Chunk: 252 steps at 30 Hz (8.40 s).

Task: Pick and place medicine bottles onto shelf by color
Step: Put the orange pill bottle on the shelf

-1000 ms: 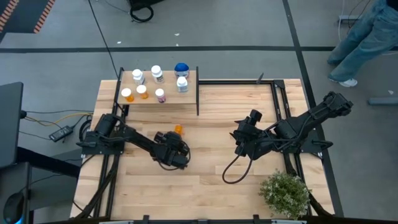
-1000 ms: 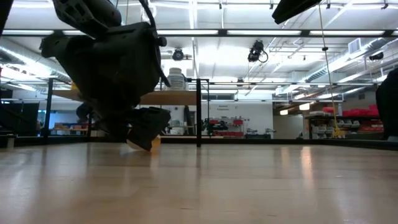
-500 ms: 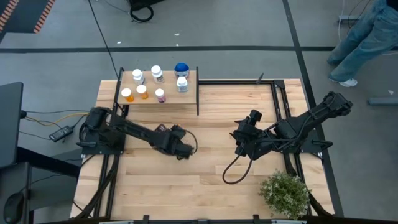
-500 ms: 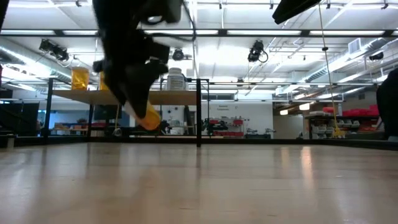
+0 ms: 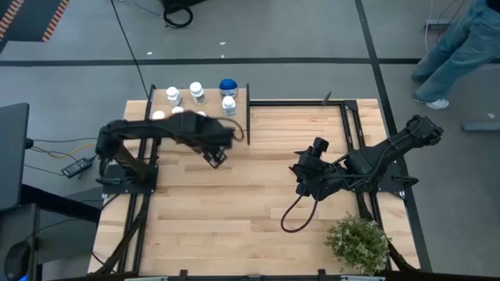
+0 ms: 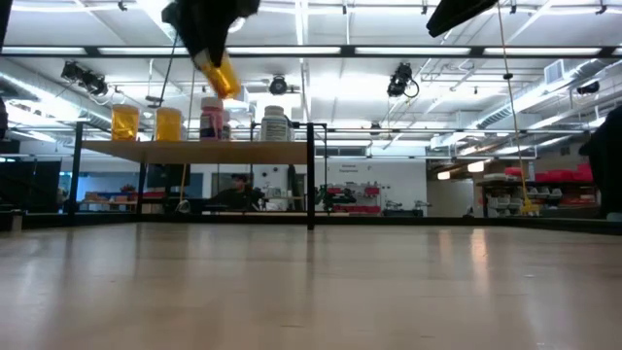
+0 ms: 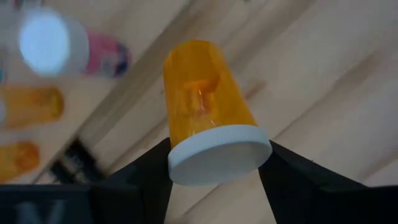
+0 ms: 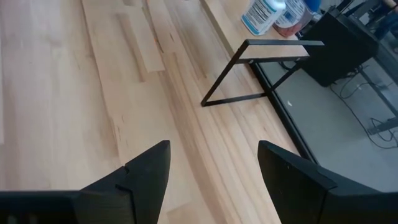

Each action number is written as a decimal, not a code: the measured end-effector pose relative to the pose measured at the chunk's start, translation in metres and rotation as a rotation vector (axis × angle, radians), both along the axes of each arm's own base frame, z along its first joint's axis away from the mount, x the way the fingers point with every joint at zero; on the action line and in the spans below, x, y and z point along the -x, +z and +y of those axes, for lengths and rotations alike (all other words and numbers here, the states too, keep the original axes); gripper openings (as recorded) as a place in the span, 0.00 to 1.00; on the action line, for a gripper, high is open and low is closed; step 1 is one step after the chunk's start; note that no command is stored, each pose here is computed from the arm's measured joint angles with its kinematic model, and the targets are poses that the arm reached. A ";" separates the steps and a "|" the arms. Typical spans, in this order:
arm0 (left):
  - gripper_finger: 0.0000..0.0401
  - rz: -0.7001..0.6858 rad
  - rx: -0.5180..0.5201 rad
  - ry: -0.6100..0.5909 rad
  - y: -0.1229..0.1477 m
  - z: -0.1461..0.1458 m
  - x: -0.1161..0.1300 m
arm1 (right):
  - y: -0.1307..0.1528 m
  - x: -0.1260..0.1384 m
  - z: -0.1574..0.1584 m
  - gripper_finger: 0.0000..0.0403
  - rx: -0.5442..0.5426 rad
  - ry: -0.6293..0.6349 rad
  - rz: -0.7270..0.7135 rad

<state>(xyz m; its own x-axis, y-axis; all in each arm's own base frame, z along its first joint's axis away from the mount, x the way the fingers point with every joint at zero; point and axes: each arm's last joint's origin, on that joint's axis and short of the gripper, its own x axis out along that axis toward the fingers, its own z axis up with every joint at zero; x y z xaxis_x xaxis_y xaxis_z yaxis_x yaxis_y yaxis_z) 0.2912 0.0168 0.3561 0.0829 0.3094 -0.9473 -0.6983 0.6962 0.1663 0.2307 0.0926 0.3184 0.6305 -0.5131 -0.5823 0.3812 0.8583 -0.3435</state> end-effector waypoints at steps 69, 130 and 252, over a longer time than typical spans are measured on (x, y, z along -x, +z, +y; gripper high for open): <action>0.54 -0.336 0.425 -0.327 0.032 -0.045 -0.021 | -0.067 -0.124 0.008 0.85 0.333 0.499 -0.481; 0.55 -0.392 0.399 -0.303 0.034 -0.034 -0.026 | -0.067 -0.129 -0.008 0.80 0.153 0.461 -0.555; 0.51 -0.216 -0.101 0.469 0.073 0.149 0.130 | -0.113 -0.114 -0.009 0.80 -0.007 0.421 -0.115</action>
<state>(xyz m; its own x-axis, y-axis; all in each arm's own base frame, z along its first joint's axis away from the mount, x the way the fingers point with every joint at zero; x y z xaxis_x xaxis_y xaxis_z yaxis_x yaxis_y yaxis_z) 0.1611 0.1660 0.4287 0.1033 0.4489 -0.8876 -0.9569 0.2884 0.0345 0.3447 0.0832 0.2057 0.8448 -0.1936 -0.4988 0.0325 0.9491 -0.3132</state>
